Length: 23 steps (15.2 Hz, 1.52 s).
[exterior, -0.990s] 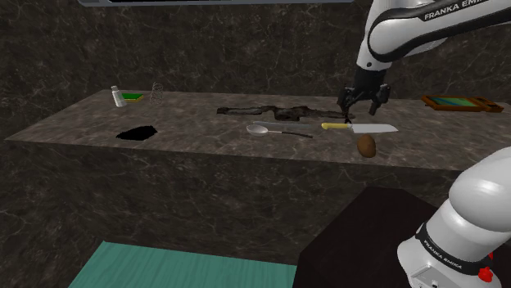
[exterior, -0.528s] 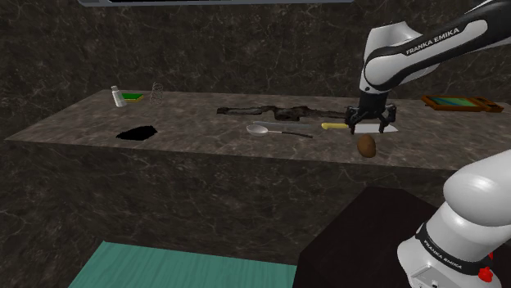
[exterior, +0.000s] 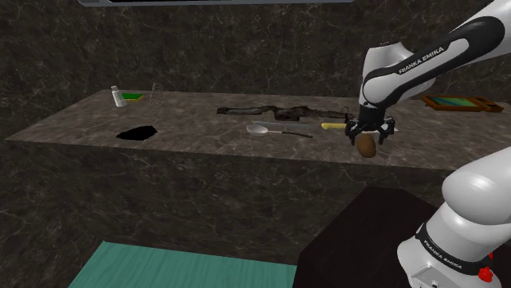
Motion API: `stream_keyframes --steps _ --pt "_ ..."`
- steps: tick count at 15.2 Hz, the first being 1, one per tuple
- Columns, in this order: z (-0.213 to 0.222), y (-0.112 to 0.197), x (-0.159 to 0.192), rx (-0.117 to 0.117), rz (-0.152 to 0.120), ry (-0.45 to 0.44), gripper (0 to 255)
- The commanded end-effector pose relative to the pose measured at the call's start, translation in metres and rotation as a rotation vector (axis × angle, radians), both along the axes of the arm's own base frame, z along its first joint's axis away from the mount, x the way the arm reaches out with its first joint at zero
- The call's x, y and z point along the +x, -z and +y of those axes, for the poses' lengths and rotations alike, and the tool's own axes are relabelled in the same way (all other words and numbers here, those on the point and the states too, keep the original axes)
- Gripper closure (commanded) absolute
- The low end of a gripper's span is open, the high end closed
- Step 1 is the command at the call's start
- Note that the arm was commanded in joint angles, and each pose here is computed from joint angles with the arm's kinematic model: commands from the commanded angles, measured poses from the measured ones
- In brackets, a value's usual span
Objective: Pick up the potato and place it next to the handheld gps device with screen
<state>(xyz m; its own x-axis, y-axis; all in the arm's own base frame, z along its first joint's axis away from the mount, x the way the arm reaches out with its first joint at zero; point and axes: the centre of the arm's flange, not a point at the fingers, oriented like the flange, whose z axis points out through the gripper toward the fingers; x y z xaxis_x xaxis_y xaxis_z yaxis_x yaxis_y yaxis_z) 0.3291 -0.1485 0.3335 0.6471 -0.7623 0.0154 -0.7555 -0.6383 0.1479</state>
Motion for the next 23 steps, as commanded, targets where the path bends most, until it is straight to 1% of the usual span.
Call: stream_keyframes --steps 1,8,9,18,23 --pt "-0.001 0.005 -0.001 0.000 -0.001 0.000 0" --pt "-0.001 0.005 -0.001 0.000 0.000 0.000 0" --pt "-0.001 0.005 -0.001 0.000 0.000 0.000 255" --pt "-0.001 0.005 -0.001 0.000 -0.001 0.000 255" --pt "-0.001 -0.022 -0.001 0.000 -0.001 0.000 255"
